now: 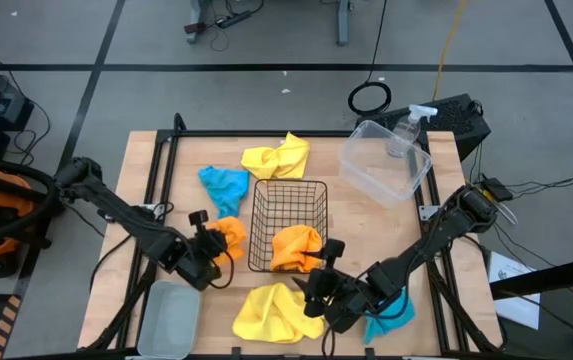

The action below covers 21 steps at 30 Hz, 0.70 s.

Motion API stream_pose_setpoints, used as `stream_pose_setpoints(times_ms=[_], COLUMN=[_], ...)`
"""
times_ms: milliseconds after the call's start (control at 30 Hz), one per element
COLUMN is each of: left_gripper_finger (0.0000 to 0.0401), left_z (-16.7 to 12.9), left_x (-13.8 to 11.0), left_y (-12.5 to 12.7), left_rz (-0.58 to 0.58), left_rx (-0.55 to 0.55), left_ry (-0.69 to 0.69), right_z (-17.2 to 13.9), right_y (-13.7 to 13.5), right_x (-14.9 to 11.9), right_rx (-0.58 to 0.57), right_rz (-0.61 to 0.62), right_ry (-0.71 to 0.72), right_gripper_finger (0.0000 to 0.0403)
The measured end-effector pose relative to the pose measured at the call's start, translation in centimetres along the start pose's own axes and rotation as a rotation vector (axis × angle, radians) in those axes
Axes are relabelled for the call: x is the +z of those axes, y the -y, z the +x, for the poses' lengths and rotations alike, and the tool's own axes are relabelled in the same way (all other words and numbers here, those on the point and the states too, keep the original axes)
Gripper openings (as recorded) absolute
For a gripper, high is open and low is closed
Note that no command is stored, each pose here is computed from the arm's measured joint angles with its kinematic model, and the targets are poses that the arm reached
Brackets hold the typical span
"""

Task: Sort microfiber towel by color & place in baskets
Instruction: Put the orange microfiber towel into the wire basket

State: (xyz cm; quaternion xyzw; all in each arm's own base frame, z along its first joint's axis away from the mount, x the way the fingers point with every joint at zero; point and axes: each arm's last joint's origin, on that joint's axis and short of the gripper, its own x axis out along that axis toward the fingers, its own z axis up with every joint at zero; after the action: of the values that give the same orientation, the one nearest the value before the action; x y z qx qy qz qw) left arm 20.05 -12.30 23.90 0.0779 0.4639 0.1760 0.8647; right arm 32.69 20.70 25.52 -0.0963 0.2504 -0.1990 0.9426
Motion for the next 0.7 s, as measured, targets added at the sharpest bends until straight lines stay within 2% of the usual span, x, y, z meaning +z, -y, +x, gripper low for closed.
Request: stream_pose_setpoints(times_ms=[100, 200, 333, 500, 700], left_gripper_finger=[0.0036, 0.0036, 0.0036, 0.0036, 0.0036], left_z=[-1.8, -3.2, -4.4, -5.0, -5.3], left_x=[1.5, 2.6, 3.8, 5.0, 6.6], left_y=[0.2, 0.4, 0.3, 0.7, 0.8], left_rz=[0.017, 0.032, 0.064, 0.091, 0.106], left_rx=[-0.027, -0.042, -0.025, -0.034, -0.011], left_ry=[0.065, 0.126, 0.211, 0.307, 0.430], right_z=[0.5, 1.0, 2.0, 4.0, 6.4], right_y=[0.2, 0.3, 0.3, -0.3, -2.4], right_x=[0.3, 0.9, 2.2, 3.3, 3.1], right_rx=[0.006, 0.067, 0.093, 0.071, -0.010], right_rz=[0.027, 0.037, 0.041, -0.049, -0.229], right_ry=[0.005, 0.012, 0.095, 0.233, 0.403], right_gripper_finger=[0.0313, 0.0313, 0.0313, 0.0315, 0.0315])
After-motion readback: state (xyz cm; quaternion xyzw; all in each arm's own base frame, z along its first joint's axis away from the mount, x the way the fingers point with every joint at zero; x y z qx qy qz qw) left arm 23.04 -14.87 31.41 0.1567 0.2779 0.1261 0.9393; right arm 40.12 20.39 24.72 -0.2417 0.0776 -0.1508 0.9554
